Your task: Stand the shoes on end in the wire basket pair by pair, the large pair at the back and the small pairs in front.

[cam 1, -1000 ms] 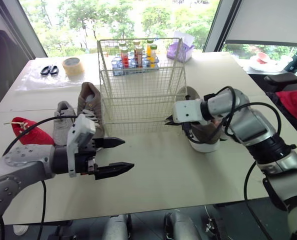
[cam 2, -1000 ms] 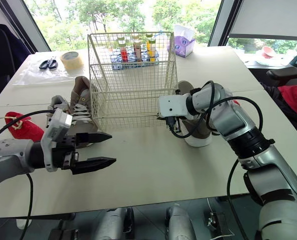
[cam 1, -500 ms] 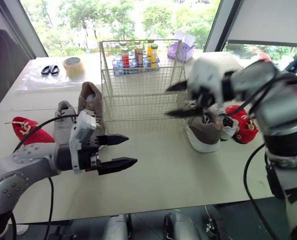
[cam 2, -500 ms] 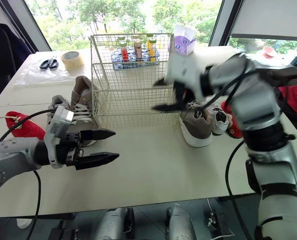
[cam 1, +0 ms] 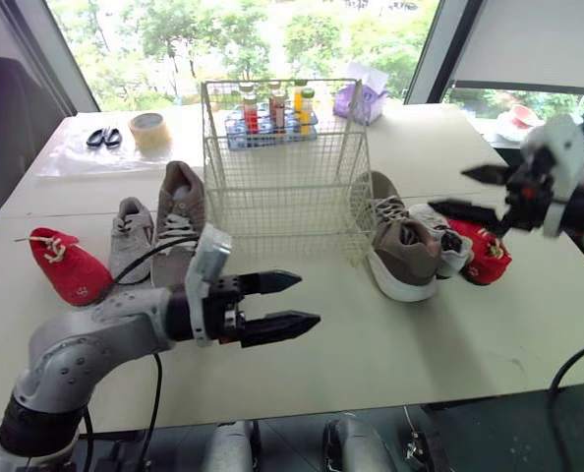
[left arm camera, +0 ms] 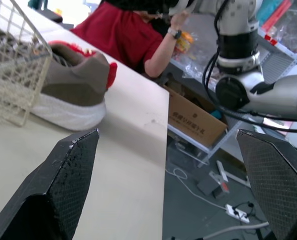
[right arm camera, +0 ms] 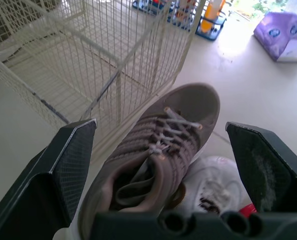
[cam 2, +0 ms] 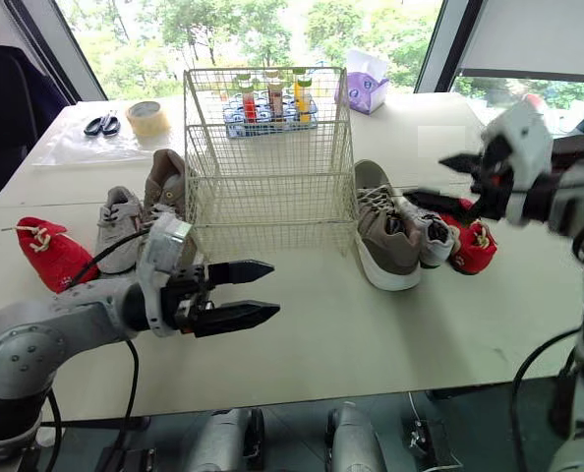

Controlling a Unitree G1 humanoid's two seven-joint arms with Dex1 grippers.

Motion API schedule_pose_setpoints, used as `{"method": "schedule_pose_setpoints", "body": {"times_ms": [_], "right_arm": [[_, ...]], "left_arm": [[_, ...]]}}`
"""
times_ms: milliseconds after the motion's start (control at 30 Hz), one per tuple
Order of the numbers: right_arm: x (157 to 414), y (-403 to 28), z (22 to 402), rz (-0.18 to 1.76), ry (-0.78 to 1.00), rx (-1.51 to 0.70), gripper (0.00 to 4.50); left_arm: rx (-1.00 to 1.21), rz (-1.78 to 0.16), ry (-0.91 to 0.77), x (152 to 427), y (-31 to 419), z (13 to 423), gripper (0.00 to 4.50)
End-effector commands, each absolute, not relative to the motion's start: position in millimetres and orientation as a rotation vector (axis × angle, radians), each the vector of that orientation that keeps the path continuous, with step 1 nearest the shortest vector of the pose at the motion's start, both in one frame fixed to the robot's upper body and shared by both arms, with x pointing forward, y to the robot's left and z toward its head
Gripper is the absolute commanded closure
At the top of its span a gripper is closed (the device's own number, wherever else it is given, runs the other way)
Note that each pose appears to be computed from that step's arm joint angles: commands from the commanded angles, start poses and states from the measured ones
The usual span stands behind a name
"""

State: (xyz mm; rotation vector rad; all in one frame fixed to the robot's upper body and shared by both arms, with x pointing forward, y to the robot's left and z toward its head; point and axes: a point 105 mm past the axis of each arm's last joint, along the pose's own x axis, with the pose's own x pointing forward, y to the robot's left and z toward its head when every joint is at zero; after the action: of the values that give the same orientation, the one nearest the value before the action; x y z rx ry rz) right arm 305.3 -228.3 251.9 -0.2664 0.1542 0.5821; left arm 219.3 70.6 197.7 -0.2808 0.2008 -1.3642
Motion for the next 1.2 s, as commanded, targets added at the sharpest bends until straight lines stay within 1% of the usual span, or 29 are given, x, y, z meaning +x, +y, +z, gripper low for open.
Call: {"method": "schedule_pose_setpoints", "body": {"times_ms": [33,100,167,267,333,467,633,733,967,1067,1133,1167,1200], "right_arm": [[287,-233,258,0.452,-0.008,-0.223,0.03],[275,-225,246,0.460,-0.047,-0.183,0.03],[264,-224,223,0.393,-0.057,-0.107,0.03],[259,-237,194,0.221,-0.029,-0.062,0.03],[260,-236,183,0.194,-0.029,-0.034,0.03],[274,-221,174,0.225,-0.050,0.015,0.03],[291,-215,165,0.244,-0.064,0.053,0.03],[302,-216,159,0.238,-0.058,0.052,0.03],[326,-221,127,0.184,0.004,0.022,0.03],[330,-218,123,0.192,-0.006,0.027,0.81],[330,-215,122,0.195,-0.013,0.027,1.56],[329,-214,121,0.196,-0.013,0.025,2.10],[329,-213,120,0.197,-0.011,0.025,2.28]], "left_arm": [[-0.241,-1.351,0.188,220,70,192,0.00],[-0.222,-1.337,0.196,223,71,186,0.00],[-0.158,-1.303,0.183,230,73,177,0.00],[-0.140,-1.255,0.143,234,71,174,0.00],[-0.124,-1.263,0.147,231,68,170,0.00],[-0.101,-1.262,0.177,230,70,161,0.00],[-0.109,-1.252,0.190,229,73,157,0.00],[-0.117,-1.237,0.190,231,73,156,0.00],[-0.109,-1.218,0.182,234,71,153,0.00],[-0.103,-1.213,0.180,235,72,153,0.00],[-0.098,-1.209,0.180,236,73,153,0.00],[-0.096,-1.208,0.181,237,74,152,0.00],[-0.094,-1.208,0.181,237,74,152,0.00]]}}
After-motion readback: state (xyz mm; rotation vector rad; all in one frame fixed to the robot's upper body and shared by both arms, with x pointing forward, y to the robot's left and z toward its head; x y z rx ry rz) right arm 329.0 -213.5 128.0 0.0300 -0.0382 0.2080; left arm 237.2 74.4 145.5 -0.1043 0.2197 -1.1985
